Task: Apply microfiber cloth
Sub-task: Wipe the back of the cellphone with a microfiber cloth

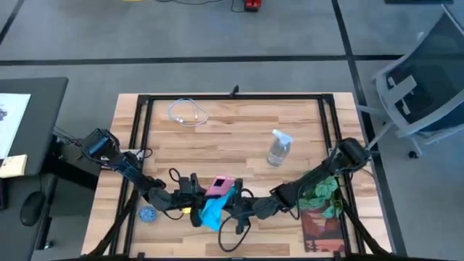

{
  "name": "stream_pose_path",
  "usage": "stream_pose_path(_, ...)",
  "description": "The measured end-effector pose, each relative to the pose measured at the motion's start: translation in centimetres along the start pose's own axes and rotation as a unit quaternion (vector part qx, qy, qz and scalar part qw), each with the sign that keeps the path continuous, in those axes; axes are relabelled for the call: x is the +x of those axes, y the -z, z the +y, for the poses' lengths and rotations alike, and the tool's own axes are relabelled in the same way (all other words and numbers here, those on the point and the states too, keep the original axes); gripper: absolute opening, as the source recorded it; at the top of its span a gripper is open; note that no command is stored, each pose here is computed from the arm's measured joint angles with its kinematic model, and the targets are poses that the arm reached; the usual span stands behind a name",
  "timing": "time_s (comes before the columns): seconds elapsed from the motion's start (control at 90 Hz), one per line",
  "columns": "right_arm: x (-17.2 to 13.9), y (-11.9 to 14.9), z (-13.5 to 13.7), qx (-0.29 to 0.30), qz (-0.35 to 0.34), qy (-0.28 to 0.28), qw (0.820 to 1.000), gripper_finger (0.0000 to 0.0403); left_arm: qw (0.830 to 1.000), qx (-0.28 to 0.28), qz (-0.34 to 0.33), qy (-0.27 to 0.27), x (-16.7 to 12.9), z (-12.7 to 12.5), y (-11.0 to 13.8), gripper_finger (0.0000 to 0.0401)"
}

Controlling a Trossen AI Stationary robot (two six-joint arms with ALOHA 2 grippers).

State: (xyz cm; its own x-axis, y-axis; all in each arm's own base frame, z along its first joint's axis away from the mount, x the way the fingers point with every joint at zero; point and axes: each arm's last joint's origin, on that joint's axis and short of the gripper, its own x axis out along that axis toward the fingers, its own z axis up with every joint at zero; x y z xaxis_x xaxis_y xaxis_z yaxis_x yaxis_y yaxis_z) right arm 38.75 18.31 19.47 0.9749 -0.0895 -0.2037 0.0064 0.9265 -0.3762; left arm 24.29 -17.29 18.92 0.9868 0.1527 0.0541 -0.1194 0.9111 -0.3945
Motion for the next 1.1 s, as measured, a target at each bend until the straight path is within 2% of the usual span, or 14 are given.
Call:
stream_pose_path(0.1, -0.1, 0.1, 0.2, -0.012, 0.008, 0.007, 1.0, 0.0, 1.0, -0.001, -0.001, -0.001, 0.0, 0.0, 0.0, 0.0002)
stream_pose_path(0.289, -1.9, -1.2, 0.5, -0.086, 0.037, 0.115, 0.989, 0.0, 1.0, -0.013, -0.006, -0.002, -0.1, -0.1, -0.2, 0.0002)
stream_pose_path(0.4, -2.8, -1.9, 0.5, -0.097, 0.047, 0.156, 0.982, 0.0, 1.0, -0.016, -0.005, 0.0, -0.1, -0.2, -0.2, 0.0002)
stream_pose_path(0.478, -3.0, -2.1, 0.6, -0.092, 0.042, 0.149, 0.984, 0.0, 1.0, -0.016, -0.004, 0.005, -0.1, -0.2, -0.2, 0.0002)
stream_pose_path(0.6, -2.5, -2.0, 0.5, -0.064, 0.018, 0.084, 0.994, 0.0, 1.0, -0.012, -0.003, 0.019, -0.1, -0.3, -0.2, 0.0002)
stream_pose_path(0.656, -1.9, -1.7, 0.5, -0.05, 0.006, 0.074, 0.996, 0.0, 1.0, -0.007, -0.003, 0.016, -0.1, -0.4, -0.2, 0.0002)
stream_pose_path(0.889, -0.6, -0.7, -0.1, -0.047, 0.0, 0.027, 0.998, 0.0, 1.0, -0.002, -0.005, 0.007, 0.0, -0.3, -0.2, 0.0002)
stream_pose_path(1.0, -0.6, -0.3, -0.1, -0.064, 0.022, 0.025, 0.997, 0.0, 1.0, 0.0, -0.002, 0.004, 0.1, -0.2, -0.2, 0.0003)
stream_pose_path(1.1, -1.2, -0.6, 0.3, -0.084, 0.034, 0.059, 0.994, 0.0, 1.0, -0.001, -0.001, 0.002, 0.1, -0.2, -0.1, 0.0003)
